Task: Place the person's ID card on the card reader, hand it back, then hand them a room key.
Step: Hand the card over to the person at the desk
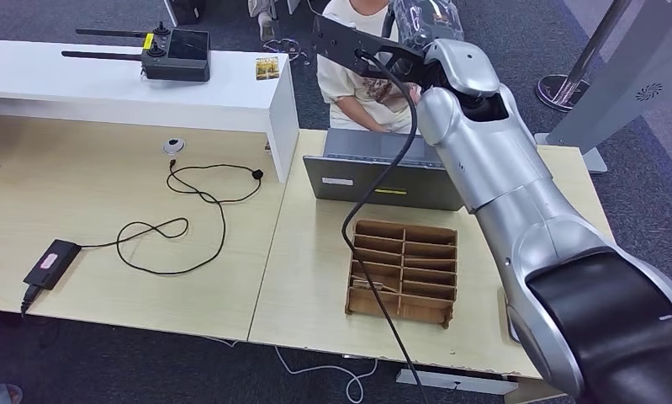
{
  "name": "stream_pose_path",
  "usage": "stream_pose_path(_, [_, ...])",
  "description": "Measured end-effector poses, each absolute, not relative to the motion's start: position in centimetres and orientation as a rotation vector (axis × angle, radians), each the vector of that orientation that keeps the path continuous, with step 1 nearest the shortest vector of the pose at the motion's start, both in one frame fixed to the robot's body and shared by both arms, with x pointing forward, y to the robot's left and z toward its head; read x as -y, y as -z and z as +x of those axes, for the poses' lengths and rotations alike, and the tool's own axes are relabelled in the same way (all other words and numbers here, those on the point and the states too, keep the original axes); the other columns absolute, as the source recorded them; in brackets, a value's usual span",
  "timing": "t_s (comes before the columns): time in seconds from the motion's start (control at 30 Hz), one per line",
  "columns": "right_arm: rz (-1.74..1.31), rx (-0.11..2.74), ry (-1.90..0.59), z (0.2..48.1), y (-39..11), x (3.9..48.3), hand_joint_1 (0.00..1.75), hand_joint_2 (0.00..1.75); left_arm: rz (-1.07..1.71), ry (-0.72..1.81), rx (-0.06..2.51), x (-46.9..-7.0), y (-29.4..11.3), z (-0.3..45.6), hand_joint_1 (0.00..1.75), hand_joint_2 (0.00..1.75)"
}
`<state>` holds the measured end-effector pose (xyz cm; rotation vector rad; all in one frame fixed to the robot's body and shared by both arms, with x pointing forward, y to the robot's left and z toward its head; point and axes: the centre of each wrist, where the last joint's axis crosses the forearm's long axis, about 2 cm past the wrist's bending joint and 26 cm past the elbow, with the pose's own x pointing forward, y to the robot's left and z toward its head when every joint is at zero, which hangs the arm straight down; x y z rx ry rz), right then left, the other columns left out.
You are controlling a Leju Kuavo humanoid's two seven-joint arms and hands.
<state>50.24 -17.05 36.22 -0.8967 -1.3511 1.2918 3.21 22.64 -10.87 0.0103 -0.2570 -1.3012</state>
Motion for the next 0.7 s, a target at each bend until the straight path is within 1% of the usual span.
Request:
stream_pose_path(0.13, [-0.875,1.380,-1.251,50.3,-36.0,17.3,1.75,1.75,0.012,1.301,0.257,-22.6,10.9,3.2,0.00,1.75])
stream_pose_path(0.37, [-0.885,1.340,-1.083,50.3,-35.4,17.9,1.75,1.75,0.024,1.300,0.251,-22.6,10.9,3.2,0.00,1.75])
stream_pose_path(0.6, [-0.879,1.316,-1.057,50.3,-34.5,18.3,1.75,1.75,0.029,1.300,0.253,-22.6,10.9,3.2,0.00,1.75])
stream_pose_path(0.63, [-0.878,1.313,-1.057,50.3,-34.4,18.3,1.72,1.75,0.029,1.300,0.253,-22.6,10.9,3.2,0.00,1.75])
stream_pose_path(0.67, [-0.878,1.312,-1.057,50.3,-34.3,18.3,1.58,1.75,0.029,1.299,0.252,-22.6,10.9,3.2,0.00,1.75])
stream_pose_path(0.7, [-0.877,1.310,-1.057,50.2,-34.2,18.3,1.15,1.75,0.029,1.299,0.252,-22.6,10.9,3.2,0.00,1.75])
